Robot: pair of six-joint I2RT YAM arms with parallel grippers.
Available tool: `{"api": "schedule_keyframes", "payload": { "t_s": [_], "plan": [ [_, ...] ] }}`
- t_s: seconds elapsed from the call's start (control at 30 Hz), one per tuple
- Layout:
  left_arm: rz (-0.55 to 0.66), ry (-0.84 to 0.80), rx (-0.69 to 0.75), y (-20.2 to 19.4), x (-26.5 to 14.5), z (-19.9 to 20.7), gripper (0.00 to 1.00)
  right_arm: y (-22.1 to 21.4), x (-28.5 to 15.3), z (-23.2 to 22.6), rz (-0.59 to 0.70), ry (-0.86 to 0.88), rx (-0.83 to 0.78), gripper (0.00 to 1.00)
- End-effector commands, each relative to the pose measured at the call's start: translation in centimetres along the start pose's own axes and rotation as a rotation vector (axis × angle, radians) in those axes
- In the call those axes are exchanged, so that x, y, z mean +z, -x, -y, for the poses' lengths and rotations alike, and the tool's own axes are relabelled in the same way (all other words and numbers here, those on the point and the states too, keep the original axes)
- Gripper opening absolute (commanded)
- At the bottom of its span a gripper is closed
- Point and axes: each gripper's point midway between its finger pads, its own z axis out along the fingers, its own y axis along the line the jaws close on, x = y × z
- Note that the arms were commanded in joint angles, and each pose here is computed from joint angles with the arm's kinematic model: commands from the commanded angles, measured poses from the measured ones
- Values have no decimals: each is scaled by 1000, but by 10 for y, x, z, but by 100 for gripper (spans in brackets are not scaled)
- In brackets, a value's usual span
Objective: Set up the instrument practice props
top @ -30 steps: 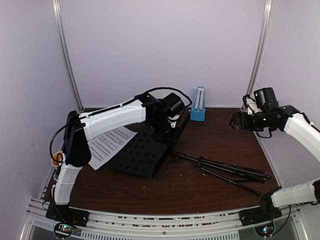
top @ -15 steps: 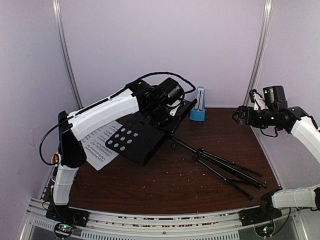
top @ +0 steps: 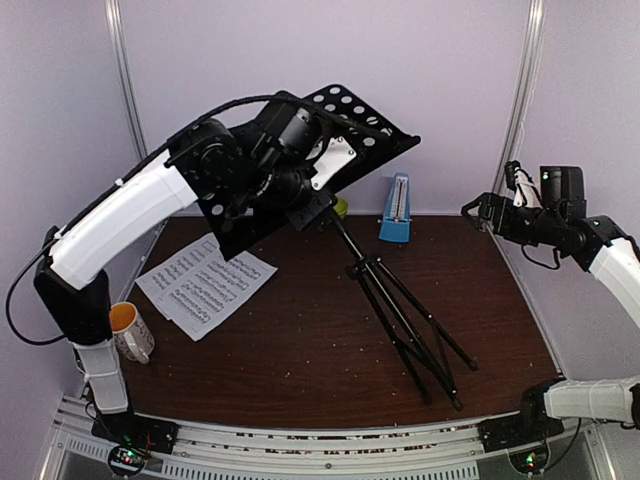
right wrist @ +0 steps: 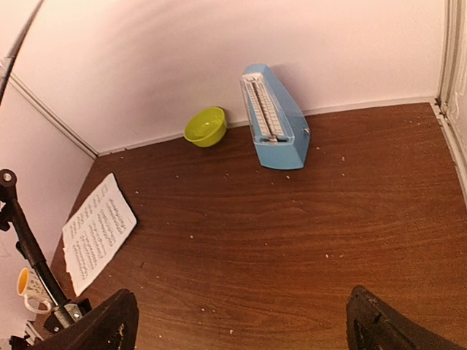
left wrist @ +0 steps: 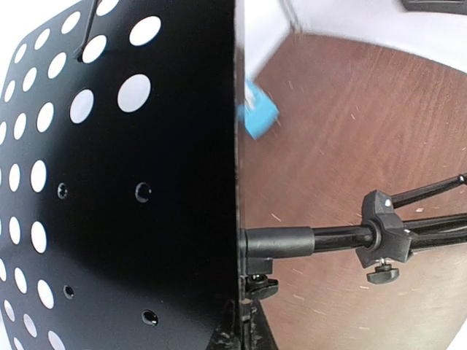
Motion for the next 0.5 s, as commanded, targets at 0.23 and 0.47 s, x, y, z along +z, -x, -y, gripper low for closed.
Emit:
{"api": "schedule_keyframes", "payload": {
  "t_s": [0.23,0.47],
  "plan": [
    [680,376,281,146,-157,-58,0,35,-22,-77,120,431,21,100],
    [902,298,440,152,-189,-27,0,23,-45,-131,89,819,72,100]
  ]
}}
